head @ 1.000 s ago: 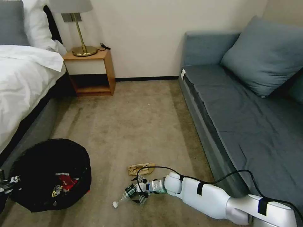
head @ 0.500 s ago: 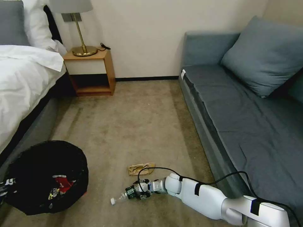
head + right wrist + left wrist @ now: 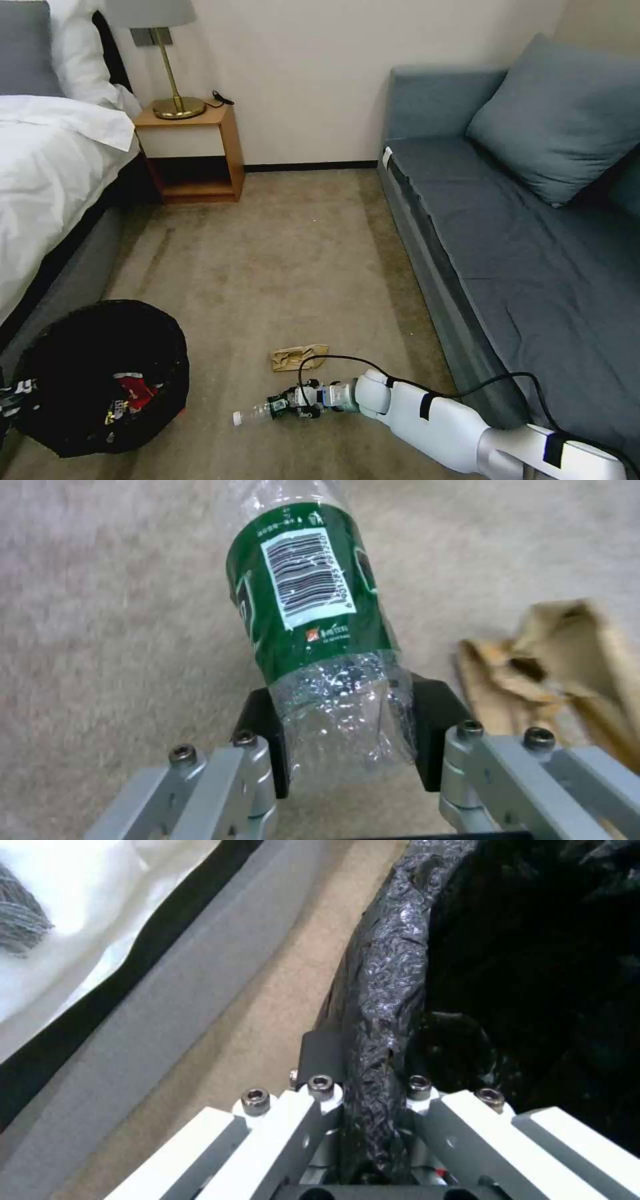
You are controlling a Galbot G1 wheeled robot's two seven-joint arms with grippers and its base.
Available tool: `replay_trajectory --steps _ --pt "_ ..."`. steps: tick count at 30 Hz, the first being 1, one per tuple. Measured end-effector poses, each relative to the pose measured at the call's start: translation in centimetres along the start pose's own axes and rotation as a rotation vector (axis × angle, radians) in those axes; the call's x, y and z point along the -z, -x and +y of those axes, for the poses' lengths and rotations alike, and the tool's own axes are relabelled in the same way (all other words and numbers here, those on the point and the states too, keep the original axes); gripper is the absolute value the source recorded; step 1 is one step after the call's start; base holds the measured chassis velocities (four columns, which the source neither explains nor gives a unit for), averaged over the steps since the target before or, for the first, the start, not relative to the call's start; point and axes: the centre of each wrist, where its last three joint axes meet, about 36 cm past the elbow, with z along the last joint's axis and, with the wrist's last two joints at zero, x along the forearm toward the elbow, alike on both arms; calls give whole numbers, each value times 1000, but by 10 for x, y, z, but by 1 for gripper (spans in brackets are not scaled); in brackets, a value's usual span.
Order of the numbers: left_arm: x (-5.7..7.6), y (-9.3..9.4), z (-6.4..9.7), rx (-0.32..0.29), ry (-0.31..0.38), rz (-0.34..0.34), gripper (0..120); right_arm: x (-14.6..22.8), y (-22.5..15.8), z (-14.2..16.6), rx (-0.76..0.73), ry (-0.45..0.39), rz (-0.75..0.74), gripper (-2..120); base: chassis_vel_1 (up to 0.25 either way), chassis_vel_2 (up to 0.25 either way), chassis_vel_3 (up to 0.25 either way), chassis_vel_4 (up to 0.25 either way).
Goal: Pick up the trash bin, then pick up the garbage on the floor and place it into the trash bin.
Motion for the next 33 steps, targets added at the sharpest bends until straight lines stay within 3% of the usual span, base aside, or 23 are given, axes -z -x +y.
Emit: replay_trajectory --steps 5,7,8,12,17,20,25,33 --pt "-1 1 -2 -6 -2 1 4 6 -24 3 -93 82 -62 34 0 0 0 0" --pt "-2 3 -3 -11 -7 0 4 12 -42 7 -171 174 -117 34 0 0 0 0" --pt "-2 3 -3 -11 -7 0 4 12 -42 7 -171 174 -117 34 0 0 0 0" --pt "-8 7 -7 -22 -21 10 4 38 -71 25 -306 397 -232 34 0 0 0 0" --pt "-11 9 -10 -26 -21 14 4 60 -84 27 -364 486 -297 34 0 0 0 0" --pt "-14 9 -17 -35 -17 18 4 104 -98 19 -443 620 -398 34 0 0 0 0" --pt "-16 7 -23 -46 -13 20 4 153 -103 17 -442 677 -492 34 0 0 0 0" --pt "-18 4 -26 -45 -5 19 4 233 -82 32 -296 726 -594 34 0 0 0 0"
